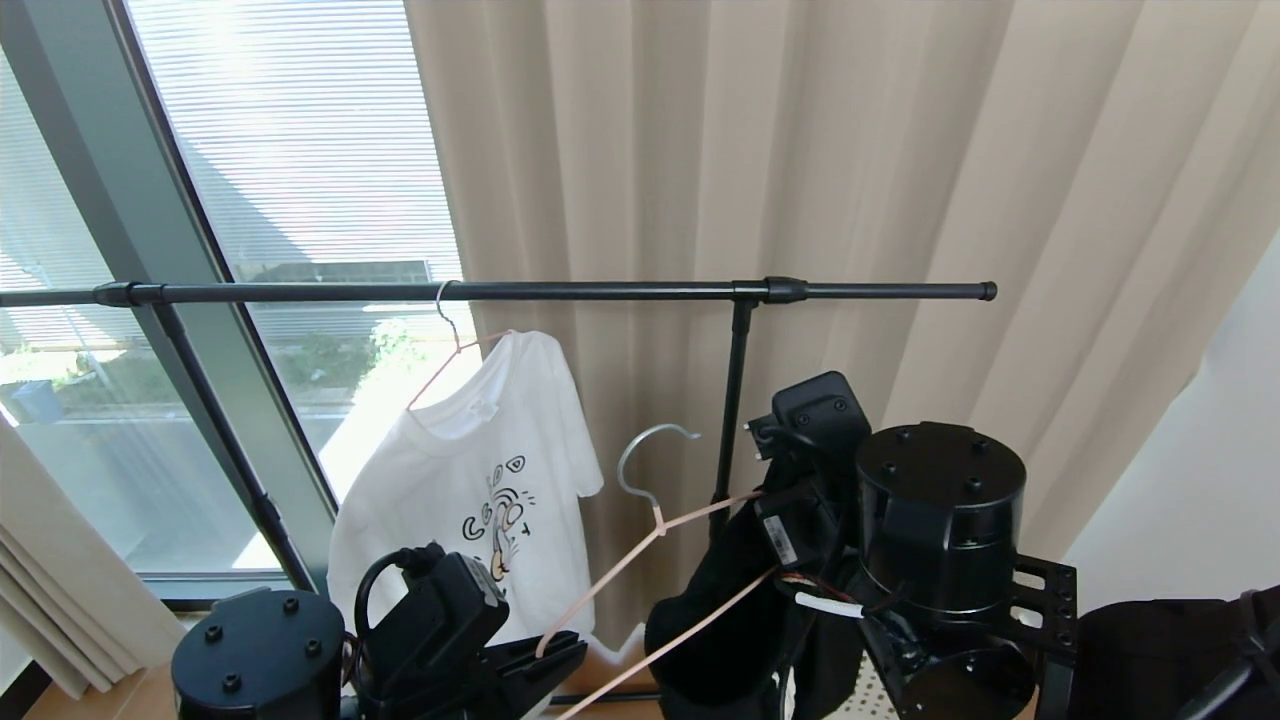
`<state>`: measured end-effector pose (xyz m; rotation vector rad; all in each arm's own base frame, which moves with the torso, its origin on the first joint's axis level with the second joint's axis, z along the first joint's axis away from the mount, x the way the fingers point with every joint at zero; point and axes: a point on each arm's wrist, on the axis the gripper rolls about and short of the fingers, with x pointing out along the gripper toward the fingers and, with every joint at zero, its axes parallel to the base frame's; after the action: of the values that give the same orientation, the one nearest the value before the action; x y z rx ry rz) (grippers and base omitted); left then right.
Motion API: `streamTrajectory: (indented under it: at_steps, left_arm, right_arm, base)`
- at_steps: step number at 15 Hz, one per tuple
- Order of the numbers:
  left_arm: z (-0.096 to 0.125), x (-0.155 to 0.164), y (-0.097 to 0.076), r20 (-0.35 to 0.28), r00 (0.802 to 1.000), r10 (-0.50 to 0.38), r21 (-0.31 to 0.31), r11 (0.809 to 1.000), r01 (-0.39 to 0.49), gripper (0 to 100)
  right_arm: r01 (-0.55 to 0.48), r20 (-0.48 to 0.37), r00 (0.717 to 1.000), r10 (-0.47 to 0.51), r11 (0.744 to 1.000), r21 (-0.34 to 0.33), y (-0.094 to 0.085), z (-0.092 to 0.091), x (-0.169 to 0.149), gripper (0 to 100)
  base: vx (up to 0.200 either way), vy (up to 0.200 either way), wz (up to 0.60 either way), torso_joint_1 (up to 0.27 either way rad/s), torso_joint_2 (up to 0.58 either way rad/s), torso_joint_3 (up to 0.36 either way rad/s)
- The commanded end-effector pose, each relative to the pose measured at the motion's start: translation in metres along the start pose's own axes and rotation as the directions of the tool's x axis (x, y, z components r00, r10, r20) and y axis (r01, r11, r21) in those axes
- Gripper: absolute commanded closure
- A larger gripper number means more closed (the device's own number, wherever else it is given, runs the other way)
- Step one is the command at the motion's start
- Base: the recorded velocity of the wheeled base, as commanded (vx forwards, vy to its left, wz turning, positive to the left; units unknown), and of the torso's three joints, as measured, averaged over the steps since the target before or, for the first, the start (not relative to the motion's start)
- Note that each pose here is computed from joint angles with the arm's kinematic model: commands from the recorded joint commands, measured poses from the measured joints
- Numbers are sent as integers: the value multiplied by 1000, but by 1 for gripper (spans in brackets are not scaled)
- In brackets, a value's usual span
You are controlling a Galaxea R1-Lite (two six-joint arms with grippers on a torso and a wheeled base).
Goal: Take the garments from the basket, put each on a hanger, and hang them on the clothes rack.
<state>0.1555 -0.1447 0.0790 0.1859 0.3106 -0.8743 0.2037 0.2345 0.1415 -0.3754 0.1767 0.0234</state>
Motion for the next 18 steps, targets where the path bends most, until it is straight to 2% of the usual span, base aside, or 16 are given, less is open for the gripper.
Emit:
streamTrajectory:
  at_steps: [1,6,9,10,12,14,16,18]
  left_arm:
    - [0,0,0,5,1000,2,0,1000,-2,100]
    - [0,2,1,21,1000,14,-3,1000,-14,100]
    - [2,3,2,40,999,28,-10,1000,-28,100]
    - [3,3,2,53,998,29,-9,1000,-29,100]
    - [6,2,3,77,996,40,-12,999,-39,100]
    - [9,1,6,113,990,89,-17,996,-87,100]
    - [12,-1,8,145,982,124,-21,992,-123,100]
    - [13,0,9,152,979,134,-21,991,-132,100]
  right_arm:
    - [-13,17,1000,13,1000,12,1,5,-7,100]
    - [-60,44,997,59,998,29,12,9,-24,100]
    - [-103,67,993,99,993,62,21,13,-34,100]
    - [-115,91,990,106,989,94,25,19,-36,100]
    - [-122,105,988,111,987,106,30,23,-36,100]
    - [-123,134,985,104,983,138,32,38,-34,100]
    - [-124,145,984,103,981,146,36,45,-29,100]
    - [-118,159,983,93,980,157,34,52,-25,100]
  base:
    - [0,0,0,0,0,0]
    - [0,0,0,0,0,0]
    - [0,0,0,0,0,0]
    - [0,0,0,0,0,0]
    - [0,0,0,0,0,0]
    - [0,0,0,0,0,0]
    - [0,0,0,0,0,0]
    - [0,0,0,0,0,0]
